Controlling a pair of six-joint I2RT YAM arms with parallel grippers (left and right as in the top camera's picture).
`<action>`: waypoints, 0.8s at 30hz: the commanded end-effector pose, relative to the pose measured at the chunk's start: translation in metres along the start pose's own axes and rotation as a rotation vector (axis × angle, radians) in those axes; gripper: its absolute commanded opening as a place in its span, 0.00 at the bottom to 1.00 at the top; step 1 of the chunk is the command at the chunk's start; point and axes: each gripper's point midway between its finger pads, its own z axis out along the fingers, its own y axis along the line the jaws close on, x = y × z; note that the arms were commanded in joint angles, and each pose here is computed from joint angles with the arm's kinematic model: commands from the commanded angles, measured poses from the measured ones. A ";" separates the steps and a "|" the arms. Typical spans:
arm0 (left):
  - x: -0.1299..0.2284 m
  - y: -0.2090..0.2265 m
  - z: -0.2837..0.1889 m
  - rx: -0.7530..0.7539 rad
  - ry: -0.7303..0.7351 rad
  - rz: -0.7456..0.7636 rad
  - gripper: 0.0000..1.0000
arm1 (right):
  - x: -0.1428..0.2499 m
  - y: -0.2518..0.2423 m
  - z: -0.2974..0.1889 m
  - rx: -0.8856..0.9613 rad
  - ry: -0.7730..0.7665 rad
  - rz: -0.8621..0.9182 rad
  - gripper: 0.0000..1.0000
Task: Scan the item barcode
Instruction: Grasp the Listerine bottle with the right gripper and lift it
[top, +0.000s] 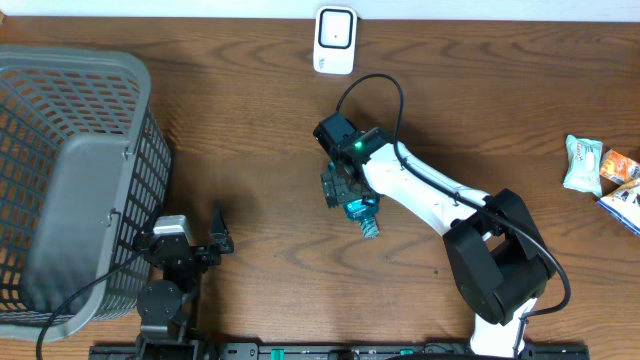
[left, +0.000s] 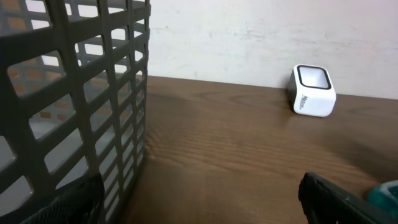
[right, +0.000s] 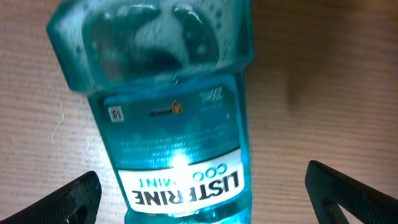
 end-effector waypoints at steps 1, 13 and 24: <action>0.017 0.006 0.001 -0.026 0.046 -0.003 1.00 | -0.007 -0.005 0.005 0.036 -0.033 -0.003 0.99; 0.017 0.006 0.001 -0.026 0.046 -0.003 1.00 | -0.008 -0.013 0.023 0.105 -0.036 -0.008 0.99; 0.017 0.006 0.001 -0.026 0.046 -0.003 1.00 | -0.014 -0.025 0.020 0.196 -0.079 -0.020 0.83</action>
